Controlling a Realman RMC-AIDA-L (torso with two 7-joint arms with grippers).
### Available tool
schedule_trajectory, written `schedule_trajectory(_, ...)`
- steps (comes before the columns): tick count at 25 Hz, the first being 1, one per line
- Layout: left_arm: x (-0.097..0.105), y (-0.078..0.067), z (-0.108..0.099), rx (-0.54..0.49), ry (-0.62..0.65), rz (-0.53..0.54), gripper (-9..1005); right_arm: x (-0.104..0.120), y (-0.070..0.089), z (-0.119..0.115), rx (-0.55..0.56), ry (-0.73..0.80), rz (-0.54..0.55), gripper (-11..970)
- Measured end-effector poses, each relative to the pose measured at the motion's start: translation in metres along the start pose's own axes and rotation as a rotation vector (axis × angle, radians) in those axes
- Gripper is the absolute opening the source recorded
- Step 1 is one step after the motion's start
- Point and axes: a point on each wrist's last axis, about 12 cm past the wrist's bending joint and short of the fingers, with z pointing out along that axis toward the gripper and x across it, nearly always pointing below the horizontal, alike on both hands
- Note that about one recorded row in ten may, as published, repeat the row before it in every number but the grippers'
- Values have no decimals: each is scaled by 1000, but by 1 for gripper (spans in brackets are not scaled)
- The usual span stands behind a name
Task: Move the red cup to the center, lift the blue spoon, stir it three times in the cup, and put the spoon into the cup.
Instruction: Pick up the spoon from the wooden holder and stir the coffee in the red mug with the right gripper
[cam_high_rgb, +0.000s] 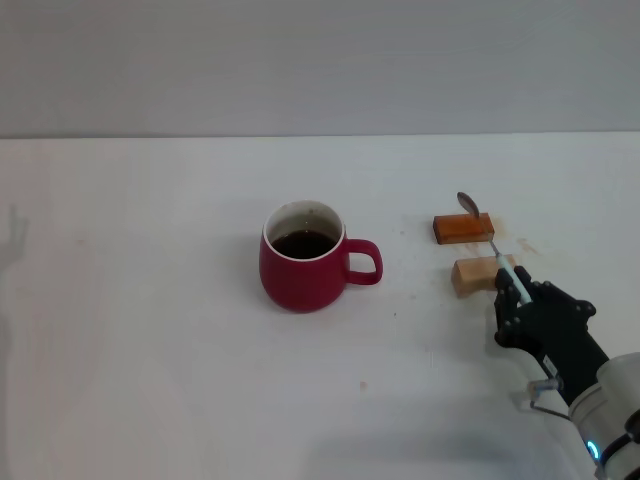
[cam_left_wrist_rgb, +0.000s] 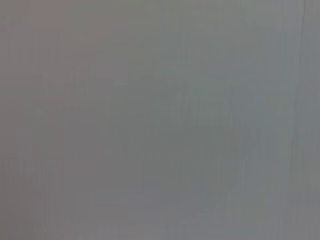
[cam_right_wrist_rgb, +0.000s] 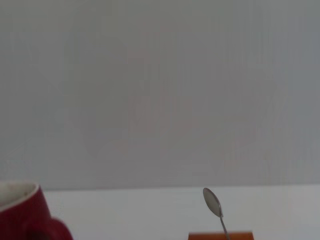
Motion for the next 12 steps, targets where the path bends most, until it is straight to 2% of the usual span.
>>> schedule_trajectory(7, 2, -3, 1, 4, 20, -3, 862, -14, -6, 3, 33, -88, 7, 136)
schedule_trajectory(12, 4, -6, 3, 13, 41, -1, 862, -28, -11, 8, 69, -147, -31, 136)
